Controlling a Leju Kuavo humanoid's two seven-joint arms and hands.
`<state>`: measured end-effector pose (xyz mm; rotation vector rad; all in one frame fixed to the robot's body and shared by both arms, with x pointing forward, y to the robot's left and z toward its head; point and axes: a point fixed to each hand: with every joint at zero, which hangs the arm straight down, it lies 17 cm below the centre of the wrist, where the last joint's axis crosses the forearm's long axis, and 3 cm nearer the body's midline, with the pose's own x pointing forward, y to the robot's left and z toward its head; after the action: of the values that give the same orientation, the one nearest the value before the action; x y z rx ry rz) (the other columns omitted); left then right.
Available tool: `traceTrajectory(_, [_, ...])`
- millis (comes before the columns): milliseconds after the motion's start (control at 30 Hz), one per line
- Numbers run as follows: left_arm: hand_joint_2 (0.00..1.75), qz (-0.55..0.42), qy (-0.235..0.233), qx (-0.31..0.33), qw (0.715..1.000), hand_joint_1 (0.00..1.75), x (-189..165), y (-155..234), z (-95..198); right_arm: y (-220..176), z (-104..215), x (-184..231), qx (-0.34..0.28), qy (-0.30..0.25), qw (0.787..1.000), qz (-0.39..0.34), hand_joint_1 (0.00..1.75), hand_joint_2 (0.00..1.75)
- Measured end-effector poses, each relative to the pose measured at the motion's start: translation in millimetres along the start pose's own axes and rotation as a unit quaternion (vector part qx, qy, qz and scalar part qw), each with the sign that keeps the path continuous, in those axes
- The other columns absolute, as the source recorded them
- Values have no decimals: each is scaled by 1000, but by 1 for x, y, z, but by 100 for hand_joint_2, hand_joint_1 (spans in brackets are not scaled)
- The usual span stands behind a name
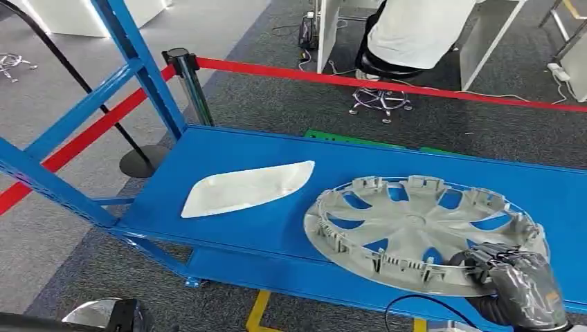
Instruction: Take the parts from the cabinet and place them on the table.
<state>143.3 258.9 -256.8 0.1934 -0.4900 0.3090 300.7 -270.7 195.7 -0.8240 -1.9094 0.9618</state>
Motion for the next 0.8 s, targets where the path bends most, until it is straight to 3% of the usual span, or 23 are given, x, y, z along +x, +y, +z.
traceTrajectory(800, [175,-13,-1,10,1000,0,1,2,0,-26,-9,4,-82,-5,992,-96,175,175])
